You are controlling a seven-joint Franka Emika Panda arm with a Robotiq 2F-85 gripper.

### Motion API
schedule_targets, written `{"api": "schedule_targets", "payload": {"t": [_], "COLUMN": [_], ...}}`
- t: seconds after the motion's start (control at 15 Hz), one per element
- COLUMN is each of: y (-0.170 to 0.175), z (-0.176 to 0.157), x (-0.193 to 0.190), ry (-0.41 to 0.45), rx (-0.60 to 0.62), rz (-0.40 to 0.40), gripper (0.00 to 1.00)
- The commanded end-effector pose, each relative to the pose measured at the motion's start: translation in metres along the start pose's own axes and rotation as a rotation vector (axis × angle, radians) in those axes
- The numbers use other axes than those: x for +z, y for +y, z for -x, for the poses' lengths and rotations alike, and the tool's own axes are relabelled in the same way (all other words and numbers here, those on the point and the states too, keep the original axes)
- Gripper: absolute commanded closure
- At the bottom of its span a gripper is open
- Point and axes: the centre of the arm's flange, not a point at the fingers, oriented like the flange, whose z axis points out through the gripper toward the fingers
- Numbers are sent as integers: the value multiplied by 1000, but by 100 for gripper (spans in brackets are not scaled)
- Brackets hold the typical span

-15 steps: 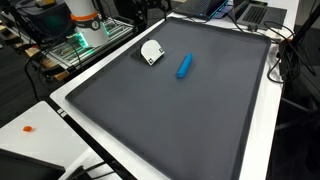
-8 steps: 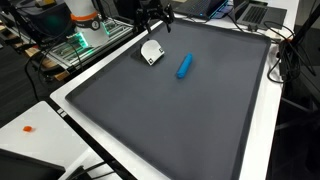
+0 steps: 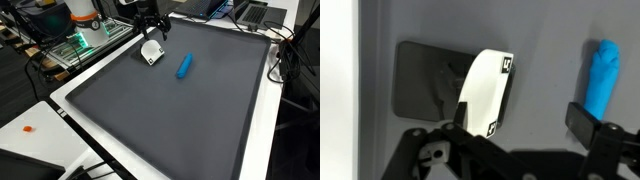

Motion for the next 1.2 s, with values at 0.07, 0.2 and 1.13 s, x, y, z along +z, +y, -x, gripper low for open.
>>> {"api": "schedule_targets", "payload": {"t": [0.07, 0.2, 1.13], "y": [24, 26, 26], "z": [-1, 0, -1], "x": [-1, 3, 40], "ry": [1, -13, 2], "rx": [5, 29, 100], "rz": [93, 113, 81], "gripper": [0, 0, 0]}}
